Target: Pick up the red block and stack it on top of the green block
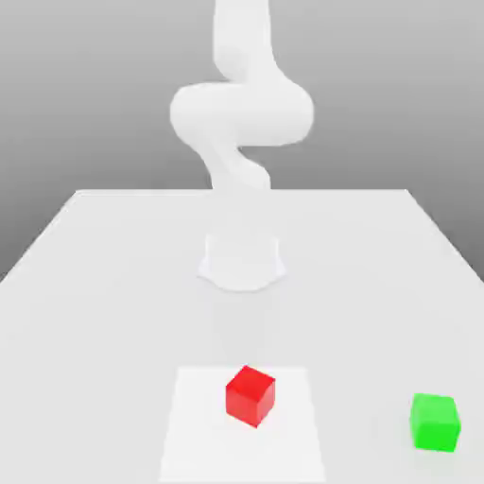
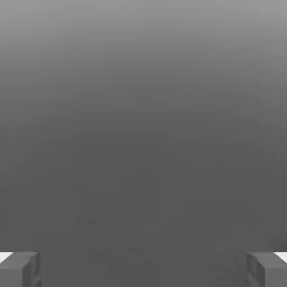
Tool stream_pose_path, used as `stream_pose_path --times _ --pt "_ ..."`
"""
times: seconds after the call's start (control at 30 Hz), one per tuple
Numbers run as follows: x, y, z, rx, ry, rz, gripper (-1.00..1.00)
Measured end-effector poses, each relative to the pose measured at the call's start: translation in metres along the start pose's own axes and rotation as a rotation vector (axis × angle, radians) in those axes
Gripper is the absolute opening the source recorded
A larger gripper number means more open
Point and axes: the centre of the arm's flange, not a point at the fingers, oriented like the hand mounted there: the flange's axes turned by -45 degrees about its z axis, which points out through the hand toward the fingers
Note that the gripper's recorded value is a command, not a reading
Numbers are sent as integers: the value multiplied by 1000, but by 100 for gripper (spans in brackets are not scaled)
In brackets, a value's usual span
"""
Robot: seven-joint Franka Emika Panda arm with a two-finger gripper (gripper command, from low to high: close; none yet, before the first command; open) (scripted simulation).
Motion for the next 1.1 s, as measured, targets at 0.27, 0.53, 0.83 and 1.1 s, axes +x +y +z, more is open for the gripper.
stream_pose_path --times 0.27,0.53,0.83,1.1 --pt "-79 -16 193 32 -310 -397 0" --pt "-216 -31 314 253 -549 -730 0" --pt "-315 -48 380 408 -615 -864 0" --pt "-331 -50 394 410 -620 -866 -100"
